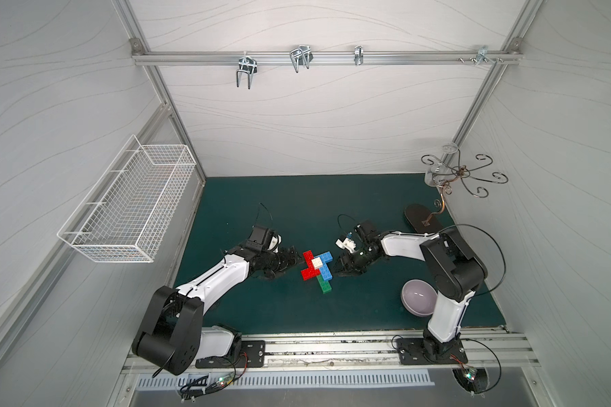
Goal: Assemble a small pinwheel with lego
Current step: Adjust the lego brick at the center of the board, then reset both arms
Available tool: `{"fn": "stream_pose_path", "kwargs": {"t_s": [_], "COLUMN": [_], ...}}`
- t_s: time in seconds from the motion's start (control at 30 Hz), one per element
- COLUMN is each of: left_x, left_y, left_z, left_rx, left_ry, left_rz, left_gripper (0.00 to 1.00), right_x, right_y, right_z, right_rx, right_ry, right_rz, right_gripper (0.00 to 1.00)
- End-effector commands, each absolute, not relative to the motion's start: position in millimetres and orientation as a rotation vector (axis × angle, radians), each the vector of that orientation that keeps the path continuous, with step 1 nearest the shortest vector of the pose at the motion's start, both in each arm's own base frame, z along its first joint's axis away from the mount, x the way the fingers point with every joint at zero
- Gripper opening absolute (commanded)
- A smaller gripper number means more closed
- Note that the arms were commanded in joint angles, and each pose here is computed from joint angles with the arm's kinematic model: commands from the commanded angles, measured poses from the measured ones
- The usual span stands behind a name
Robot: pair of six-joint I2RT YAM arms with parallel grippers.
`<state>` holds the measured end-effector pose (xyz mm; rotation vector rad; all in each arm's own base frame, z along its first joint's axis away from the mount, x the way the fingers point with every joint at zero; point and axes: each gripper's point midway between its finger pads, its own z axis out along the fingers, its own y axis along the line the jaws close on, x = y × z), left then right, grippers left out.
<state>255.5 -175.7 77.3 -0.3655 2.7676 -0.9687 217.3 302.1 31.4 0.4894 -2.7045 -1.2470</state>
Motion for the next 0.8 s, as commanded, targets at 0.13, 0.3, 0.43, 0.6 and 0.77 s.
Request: {"fn": "stream_pose_path", "kwargs": {"t_s": [0.13,0.3,0.43,0.6,0.77], "left_x": [290,356,381,388,389], "left_y": [-163,-97,-43,-6,18], "left_z": [115,179,204,170,141], "left_rx": [-0.299,-0.178,-0.023,-0.040,-0.168], "left_ry": [2.649,2.330,2.057,1.967,1.944], "left_rz": [-0.920,-0.425,0.059,0.104,0.049], "left_gripper": [0.98,1.00,1.00,1.00,0.99], "right_x": [212,280,320,354,367], "right_y": [292,261,221,140,65], "right_z": [45,142,189,189,144], "right_rx": [0.421,0.689,1.143,1.193,0.612], "right_ry": [-2.822,-3.281,-3.671,-4.131,-4.235], "right_rz": [-1.182,-1.205,-1.050,-0.553,-0.500], "right_gripper": [0.53,0.99,0.99,0.99,0.99]}}
